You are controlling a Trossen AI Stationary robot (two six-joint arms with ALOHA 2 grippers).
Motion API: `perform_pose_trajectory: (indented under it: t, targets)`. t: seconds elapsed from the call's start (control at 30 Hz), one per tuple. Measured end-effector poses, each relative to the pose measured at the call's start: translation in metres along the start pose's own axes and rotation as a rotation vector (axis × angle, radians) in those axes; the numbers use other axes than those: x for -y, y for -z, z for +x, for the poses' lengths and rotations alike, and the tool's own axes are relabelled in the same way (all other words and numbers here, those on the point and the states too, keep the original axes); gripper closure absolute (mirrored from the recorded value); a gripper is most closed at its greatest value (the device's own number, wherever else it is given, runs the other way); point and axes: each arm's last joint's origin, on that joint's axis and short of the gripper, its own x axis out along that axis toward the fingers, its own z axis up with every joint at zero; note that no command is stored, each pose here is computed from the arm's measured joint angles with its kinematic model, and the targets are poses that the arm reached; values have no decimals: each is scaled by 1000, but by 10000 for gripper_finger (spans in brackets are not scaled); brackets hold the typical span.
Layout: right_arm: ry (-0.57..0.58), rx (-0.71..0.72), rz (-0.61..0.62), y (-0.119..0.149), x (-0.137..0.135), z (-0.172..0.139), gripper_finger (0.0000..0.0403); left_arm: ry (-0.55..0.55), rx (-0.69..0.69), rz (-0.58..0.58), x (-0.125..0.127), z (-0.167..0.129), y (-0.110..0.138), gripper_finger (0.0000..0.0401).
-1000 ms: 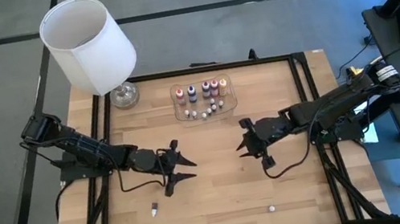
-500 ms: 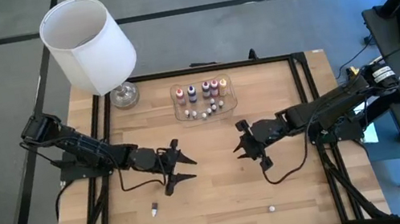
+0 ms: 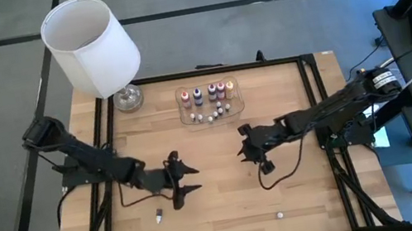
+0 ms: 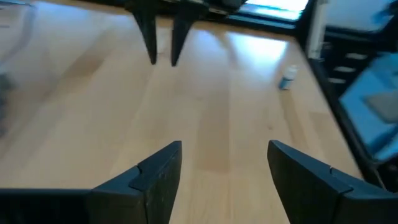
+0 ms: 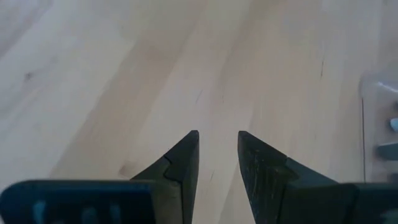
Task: Pick & Place food coloring
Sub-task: Put the top small purple food coloring bottle into the transparent bin
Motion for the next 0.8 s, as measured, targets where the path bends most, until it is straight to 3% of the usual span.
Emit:
perform_pose_trajectory:
  t: [0.23, 0.43, 0.6, 0.8]
  targets:
    - [-6, -33, 24, 4, 0, 7, 289, -230, 39, -32, 52, -14, -1, 167]
    - [-5, -30, 61, 4, 0, 7, 289, -216, -10, -164, 83, -21, 27, 170]
    - [-3, -21, 60, 3, 0, 7, 289, -243, -256, -385, 92, -24, 37, 167]
    - [3, 3, 61, 1, 1, 7, 289, -544, -686, -652, 84, -27, 41, 170]
